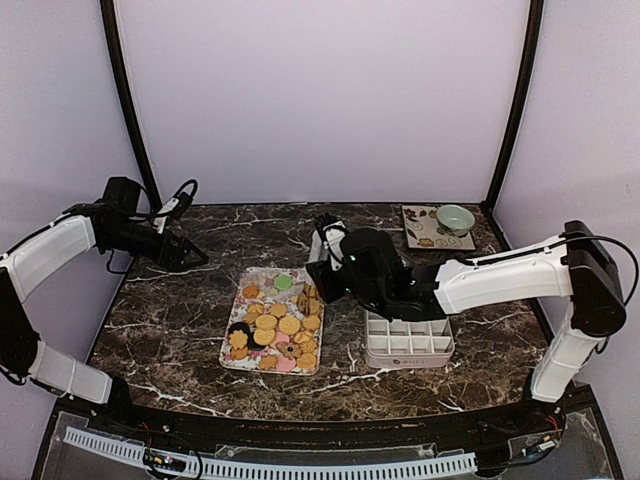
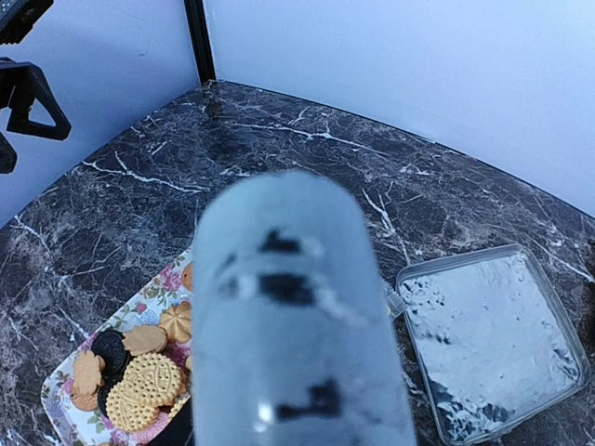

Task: Pack the cookies
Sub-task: Pick up the fake cookies from the plate.

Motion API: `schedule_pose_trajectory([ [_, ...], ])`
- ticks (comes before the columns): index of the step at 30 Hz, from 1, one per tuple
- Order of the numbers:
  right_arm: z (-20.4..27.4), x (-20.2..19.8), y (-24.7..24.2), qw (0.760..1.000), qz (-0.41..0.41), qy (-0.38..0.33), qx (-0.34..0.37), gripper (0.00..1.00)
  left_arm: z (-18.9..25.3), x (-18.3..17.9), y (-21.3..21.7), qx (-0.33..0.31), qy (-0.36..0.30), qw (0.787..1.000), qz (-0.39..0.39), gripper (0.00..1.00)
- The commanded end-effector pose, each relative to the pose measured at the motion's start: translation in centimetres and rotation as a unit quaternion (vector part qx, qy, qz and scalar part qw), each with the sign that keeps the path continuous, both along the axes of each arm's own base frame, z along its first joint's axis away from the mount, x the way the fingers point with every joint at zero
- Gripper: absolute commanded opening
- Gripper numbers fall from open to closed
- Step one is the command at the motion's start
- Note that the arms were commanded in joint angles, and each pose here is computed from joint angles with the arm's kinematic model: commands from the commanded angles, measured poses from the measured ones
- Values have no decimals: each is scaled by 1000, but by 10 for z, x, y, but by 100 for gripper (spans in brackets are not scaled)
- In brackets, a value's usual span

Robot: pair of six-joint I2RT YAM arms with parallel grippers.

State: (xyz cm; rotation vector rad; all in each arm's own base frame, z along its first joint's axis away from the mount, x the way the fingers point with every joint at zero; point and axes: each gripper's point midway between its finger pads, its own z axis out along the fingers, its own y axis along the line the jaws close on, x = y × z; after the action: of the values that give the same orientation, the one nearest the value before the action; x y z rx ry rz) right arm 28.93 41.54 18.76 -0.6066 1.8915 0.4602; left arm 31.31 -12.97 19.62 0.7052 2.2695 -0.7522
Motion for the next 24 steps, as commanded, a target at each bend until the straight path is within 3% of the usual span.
schedule_pose_trajectory([
  [1,5,5,11,1000,0,-10,27,44,11,-5,-1,-5,-23,1000,-9,95],
  [19,-4,18,26,999,-11,-37,23,40,13,-7,-3,-10,-24,1000,-14,95],
  [24,-16,7,22,999,-2,-27,20,46,13,-8,-3,-11,-27,999,-15,95],
])
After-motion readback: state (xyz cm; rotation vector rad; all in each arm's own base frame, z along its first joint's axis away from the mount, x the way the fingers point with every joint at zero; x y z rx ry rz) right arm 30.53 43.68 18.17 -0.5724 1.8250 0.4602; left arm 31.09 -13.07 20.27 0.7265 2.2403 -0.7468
